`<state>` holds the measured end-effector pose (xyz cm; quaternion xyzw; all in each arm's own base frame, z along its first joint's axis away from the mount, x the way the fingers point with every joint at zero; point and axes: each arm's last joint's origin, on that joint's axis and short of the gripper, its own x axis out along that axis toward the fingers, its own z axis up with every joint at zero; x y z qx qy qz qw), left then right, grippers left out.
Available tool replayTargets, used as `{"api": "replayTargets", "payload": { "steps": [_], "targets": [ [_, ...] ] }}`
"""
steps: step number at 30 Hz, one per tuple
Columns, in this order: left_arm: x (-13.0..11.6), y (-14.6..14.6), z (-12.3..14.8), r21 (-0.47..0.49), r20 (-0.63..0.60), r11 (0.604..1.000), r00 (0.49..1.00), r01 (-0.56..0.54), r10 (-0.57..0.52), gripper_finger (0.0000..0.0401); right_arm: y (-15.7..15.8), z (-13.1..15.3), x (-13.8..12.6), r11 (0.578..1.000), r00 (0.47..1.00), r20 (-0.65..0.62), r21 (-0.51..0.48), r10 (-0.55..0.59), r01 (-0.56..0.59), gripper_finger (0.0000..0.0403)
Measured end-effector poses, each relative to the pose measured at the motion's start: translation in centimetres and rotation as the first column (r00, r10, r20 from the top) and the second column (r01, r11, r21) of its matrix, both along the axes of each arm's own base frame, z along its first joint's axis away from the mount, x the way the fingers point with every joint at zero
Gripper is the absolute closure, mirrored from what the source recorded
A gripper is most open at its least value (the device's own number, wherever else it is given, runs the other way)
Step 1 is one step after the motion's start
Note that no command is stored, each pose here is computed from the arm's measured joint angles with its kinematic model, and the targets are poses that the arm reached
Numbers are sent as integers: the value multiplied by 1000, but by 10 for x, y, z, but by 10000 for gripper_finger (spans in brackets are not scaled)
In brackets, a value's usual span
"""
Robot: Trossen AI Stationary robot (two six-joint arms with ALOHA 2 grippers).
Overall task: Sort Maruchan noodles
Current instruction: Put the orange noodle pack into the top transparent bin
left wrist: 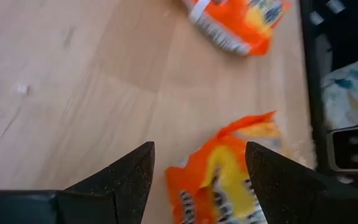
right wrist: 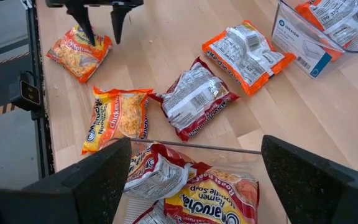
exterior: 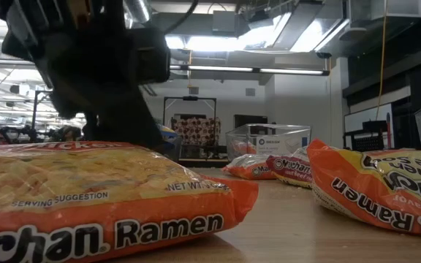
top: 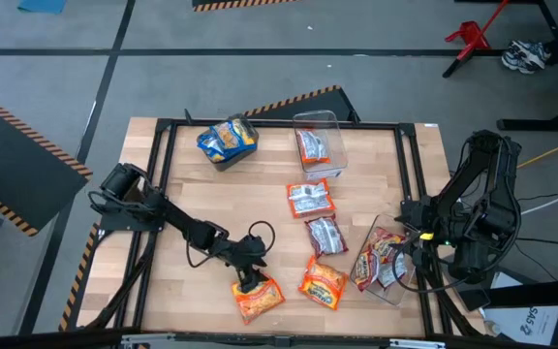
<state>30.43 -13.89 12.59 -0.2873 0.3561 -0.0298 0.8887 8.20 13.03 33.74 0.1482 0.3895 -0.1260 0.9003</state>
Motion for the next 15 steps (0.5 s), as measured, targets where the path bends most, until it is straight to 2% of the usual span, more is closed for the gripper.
{"api": "replayTargets", "payload": {
  "steps": [5, 15],
  "targets": [
    [1, -3, -10, -40, -37, 999, 999, 13, -15, 156, 0, 0, 0, 1000, 1000, -16, 9, 3, -3, 56],
    [-2, -10, -12, -115, -79, 989, 992, 94, -103, 156, 0, 0, 0, 1000, 1000, -17, 7, 2, -2, 56]
  ]
}}
